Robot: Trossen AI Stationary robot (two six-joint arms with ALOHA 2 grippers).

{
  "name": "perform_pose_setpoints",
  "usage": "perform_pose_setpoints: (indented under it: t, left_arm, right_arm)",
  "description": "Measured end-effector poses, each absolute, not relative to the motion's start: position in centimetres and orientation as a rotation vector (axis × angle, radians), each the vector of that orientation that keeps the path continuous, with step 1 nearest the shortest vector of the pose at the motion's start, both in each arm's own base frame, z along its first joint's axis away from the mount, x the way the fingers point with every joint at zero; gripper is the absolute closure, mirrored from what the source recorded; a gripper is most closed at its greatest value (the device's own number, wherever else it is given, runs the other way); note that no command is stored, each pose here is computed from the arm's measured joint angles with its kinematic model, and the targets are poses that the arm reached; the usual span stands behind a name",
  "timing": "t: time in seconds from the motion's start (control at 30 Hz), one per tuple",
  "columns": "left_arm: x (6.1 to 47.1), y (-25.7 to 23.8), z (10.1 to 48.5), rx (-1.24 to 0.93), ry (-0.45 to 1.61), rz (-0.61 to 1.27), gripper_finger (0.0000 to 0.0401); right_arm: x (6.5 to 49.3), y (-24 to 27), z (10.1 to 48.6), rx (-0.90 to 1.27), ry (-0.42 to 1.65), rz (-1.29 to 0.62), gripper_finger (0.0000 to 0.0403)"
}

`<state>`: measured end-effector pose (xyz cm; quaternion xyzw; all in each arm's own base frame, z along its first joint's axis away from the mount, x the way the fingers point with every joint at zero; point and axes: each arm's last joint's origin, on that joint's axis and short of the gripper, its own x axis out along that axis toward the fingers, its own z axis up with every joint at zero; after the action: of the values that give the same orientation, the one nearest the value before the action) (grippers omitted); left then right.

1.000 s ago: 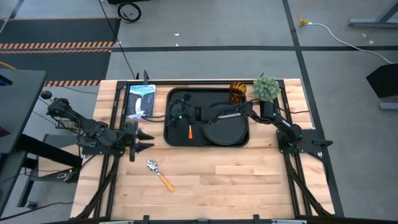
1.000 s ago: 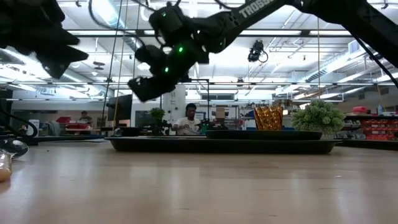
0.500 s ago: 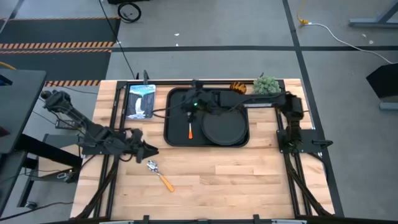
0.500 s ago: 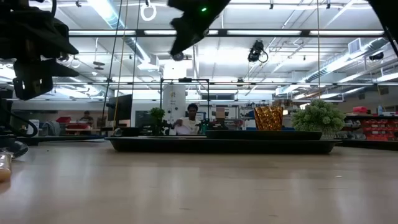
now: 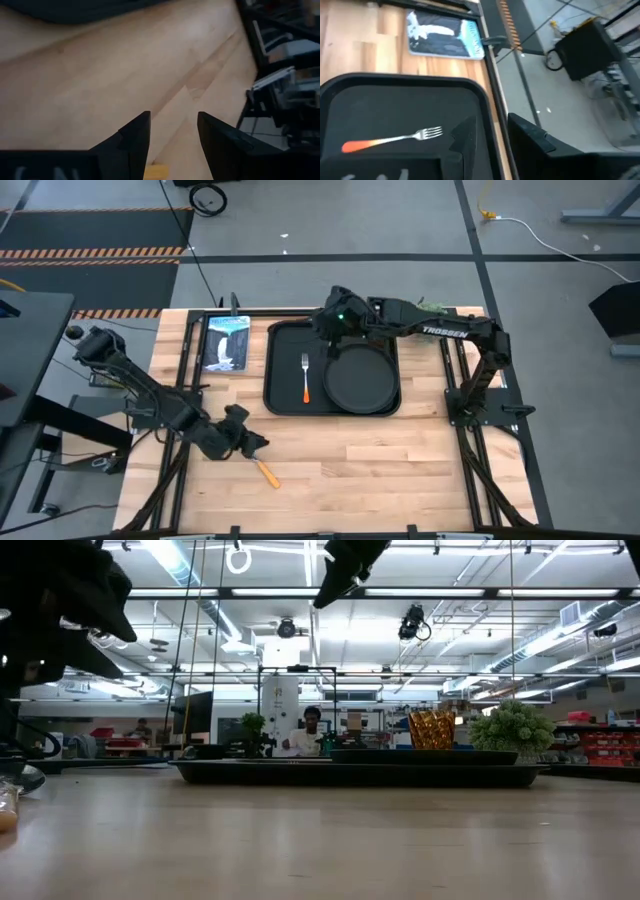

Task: Pick and place plate/cup/fork/spoon on tray
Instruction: Put the yellow spoon on the black serving tray to the right of the orange fork

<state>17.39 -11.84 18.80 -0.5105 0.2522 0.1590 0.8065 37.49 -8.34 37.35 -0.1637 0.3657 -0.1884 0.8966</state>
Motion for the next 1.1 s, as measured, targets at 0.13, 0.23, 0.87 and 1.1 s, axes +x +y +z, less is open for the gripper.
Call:
perform_pose_setpoints:
  t: [0.13, 0.23, 0.87, 1.1]
  left_arm:
    - [18.9, -13.3, 19.5, -1.109, 0.606, 0.417, 0.0229]
    - [19.8, -14.4, 19.7, -1.146, 0.664, 0.494, 0.0229]
    - [23.8, -19.6, 17.5, -1.38, 0.955, 1.012, 0.023]
    - [24.7, -19.4, 15.1, -1.375, 0.957, 1.125, 0.023]
  right_arm:
    - [37.2, -9.1, 37.2, -0.338, 0.772, -0.306, 0.0286]
    - [37.0, -9.6, 37.0, -0.338, 0.785, -0.253, 0.0286]
    - [36.5, -11.7, 36.2, -0.322, 0.755, -0.049, 0.0286]
    - [36.8, -11.8, 34.3, -0.326, 0.759, -0.034, 0.0286]
